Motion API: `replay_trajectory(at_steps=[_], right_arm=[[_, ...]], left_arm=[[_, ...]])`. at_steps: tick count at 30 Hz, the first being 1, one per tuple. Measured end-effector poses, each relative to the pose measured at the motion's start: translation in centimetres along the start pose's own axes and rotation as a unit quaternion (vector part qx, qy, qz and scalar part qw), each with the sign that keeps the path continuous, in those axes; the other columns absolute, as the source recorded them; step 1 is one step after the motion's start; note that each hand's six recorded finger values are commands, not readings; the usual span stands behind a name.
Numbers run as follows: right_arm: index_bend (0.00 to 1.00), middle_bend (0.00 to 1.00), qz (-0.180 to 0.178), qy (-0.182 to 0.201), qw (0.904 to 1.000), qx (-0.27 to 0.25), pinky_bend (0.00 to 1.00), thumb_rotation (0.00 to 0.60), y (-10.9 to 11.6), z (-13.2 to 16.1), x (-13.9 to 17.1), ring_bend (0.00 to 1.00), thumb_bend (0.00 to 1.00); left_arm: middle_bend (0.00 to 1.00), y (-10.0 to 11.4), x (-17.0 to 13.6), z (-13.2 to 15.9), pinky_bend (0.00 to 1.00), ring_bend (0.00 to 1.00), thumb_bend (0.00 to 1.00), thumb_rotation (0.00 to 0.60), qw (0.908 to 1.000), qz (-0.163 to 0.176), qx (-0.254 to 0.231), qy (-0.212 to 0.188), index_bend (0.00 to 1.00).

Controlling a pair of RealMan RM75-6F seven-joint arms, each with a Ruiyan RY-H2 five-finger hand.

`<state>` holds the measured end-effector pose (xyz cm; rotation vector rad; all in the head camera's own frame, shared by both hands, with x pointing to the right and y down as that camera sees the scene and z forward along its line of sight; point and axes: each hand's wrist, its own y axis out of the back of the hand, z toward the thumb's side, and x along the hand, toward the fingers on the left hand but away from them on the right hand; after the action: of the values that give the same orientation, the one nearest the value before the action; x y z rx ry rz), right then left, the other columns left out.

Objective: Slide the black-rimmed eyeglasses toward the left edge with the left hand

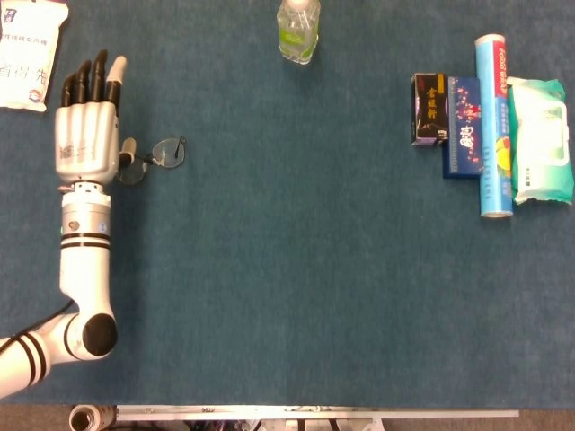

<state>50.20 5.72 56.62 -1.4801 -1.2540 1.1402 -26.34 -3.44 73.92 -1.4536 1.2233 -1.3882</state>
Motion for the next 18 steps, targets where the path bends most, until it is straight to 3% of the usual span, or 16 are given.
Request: replay_trajectory(at_steps=[18], right_arm=[[0.53,0.44,-0.001,0.001,1.0000,0.000,0.21,0.600,0.1,0.0,0.1,0.25,0.35]], left_arm=[[0.00,-2.4,0.2,0.8,0.09,0.00,0.25,0.600,0.9997,-0.021,0.002,-0.009,0.00]])
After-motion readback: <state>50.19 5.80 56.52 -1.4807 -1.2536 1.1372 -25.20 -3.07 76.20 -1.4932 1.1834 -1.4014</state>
